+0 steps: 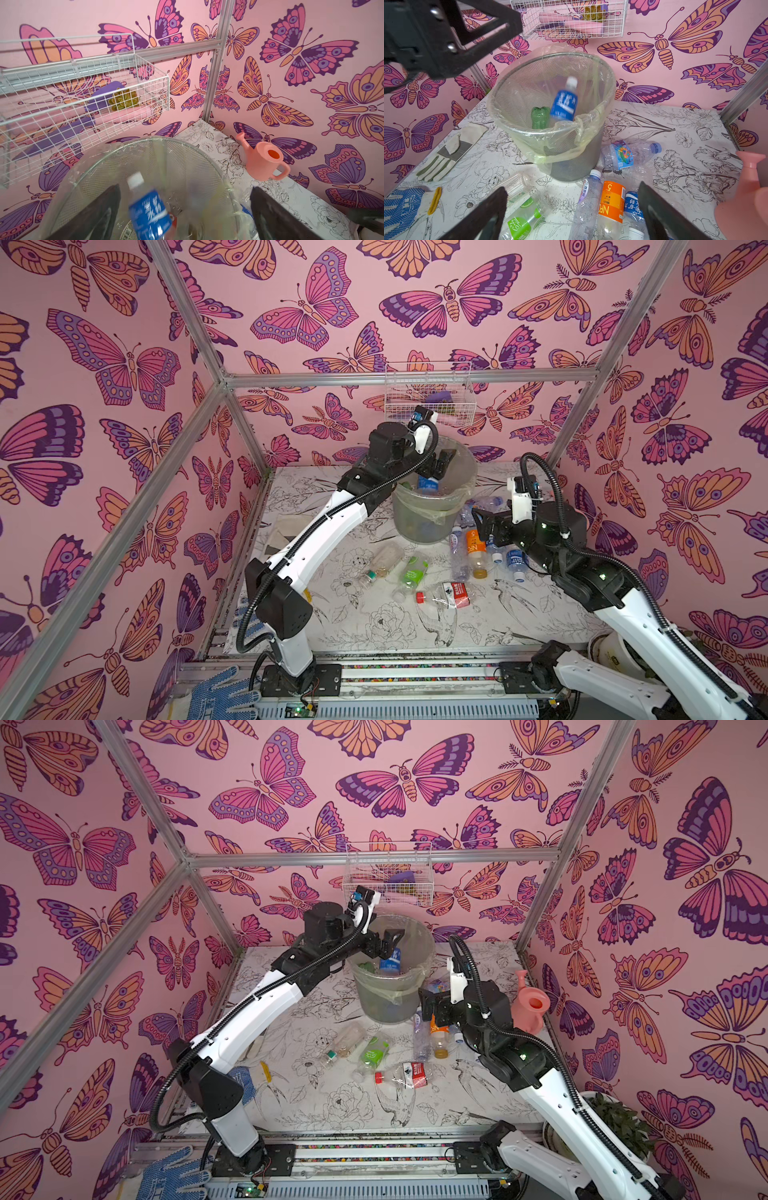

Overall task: Throw the plastic bottles in the bin
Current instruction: Throw the plastic bottle into the trash bin.

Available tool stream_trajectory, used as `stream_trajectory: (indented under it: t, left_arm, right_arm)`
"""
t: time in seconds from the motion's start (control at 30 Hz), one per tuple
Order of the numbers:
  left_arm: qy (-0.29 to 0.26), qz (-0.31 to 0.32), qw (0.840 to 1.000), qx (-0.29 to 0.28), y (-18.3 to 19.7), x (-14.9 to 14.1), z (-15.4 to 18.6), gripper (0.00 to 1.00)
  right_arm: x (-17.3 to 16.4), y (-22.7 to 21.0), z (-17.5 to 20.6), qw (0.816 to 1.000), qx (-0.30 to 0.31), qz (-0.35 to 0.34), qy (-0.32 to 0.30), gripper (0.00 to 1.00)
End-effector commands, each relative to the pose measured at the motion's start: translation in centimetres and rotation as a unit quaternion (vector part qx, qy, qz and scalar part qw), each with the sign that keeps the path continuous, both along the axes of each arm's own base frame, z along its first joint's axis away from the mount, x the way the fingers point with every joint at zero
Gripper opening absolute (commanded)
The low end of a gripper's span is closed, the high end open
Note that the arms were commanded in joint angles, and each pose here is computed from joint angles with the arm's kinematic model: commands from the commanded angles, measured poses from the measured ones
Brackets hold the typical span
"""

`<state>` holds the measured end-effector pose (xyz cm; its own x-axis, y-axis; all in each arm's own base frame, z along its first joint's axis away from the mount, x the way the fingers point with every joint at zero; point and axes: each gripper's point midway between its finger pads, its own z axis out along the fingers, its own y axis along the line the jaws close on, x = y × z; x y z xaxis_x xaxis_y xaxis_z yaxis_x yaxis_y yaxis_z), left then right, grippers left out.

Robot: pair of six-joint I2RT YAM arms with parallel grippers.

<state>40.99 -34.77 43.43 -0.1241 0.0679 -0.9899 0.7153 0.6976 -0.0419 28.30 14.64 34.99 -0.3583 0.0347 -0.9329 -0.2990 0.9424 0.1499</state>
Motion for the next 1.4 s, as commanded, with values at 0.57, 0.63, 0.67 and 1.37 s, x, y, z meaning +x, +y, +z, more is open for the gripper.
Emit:
stream_trajectory:
  t: [0.57, 0.63, 0.67, 1.37]
  left_arm:
    - [-0.130, 0.024, 0.987, -0.091, 8.3, -10.9, 8.3, 0.99]
    - [-0.126, 0.033, 0.987, -0.090, 9.0, -11.3, 7.7, 0.99]
    - [-0.124, 0.038, 0.988, -0.088, 9.4, -11.5, 7.3, 0.99]
    - [-0.026, 0.121, 0.989, -0.081, 14.6, -13.5, -3.8, 0.99]
  right_arm:
    - [5.7, -6.4, -2.9, 0.964, 0.093, -0.183, 0.171, 0.99]
    - [6.7, -7.3, -3.7, 0.949, 0.127, -0.205, 0.202, 0.99]
    - [7.1, -7.7, -4.1, 0.941, 0.144, -0.218, 0.215, 0.99]
    - [13.8, -8.9, -10.6, 0.813, 0.416, -0.213, 0.347, 0.99]
